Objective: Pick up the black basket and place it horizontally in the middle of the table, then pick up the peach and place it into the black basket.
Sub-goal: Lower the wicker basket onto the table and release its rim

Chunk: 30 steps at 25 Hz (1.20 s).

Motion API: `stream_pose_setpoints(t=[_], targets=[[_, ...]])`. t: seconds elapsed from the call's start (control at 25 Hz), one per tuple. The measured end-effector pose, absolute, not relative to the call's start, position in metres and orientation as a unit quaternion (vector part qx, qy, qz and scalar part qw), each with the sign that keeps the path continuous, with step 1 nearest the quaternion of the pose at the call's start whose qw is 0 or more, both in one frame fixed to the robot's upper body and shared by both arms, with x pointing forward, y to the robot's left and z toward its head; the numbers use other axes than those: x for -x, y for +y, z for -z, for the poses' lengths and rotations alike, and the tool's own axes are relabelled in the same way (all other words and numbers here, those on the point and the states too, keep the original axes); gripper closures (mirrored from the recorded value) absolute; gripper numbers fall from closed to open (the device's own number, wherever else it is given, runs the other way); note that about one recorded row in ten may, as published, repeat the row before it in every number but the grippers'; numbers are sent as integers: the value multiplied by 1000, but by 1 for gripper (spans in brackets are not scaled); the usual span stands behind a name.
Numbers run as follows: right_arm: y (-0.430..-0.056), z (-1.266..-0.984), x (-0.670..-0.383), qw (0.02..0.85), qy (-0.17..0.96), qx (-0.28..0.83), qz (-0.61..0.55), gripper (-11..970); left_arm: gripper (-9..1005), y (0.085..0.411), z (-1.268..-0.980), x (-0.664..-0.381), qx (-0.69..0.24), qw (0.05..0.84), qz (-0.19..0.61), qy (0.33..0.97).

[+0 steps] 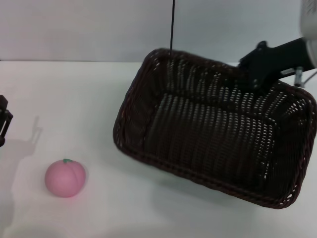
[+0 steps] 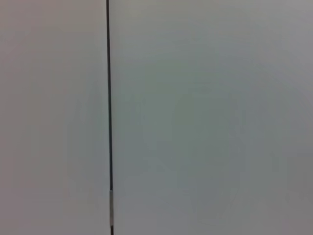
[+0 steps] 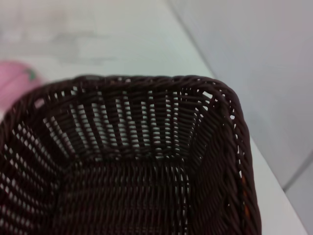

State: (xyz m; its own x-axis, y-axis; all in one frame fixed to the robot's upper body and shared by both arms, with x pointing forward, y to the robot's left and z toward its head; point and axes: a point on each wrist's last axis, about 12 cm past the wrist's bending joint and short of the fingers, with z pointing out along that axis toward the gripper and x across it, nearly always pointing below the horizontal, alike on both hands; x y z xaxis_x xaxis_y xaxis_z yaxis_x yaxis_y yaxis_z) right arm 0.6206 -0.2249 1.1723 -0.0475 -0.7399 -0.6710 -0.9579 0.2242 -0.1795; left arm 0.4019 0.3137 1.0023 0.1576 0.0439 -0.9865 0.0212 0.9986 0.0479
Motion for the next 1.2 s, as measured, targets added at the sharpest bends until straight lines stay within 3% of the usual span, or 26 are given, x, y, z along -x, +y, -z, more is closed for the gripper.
stream_pose_setpoints(t=[0.44, 1.2], targets=[[-192, -1168, -619, 344, 566, 744, -94, 782, 221, 320, -1004, -391, -17, 766, -22, 642], [-175, -1134, -606, 367, 515, 772, -63, 778, 228, 317, -1006, -398, -17, 773, -14, 635]])
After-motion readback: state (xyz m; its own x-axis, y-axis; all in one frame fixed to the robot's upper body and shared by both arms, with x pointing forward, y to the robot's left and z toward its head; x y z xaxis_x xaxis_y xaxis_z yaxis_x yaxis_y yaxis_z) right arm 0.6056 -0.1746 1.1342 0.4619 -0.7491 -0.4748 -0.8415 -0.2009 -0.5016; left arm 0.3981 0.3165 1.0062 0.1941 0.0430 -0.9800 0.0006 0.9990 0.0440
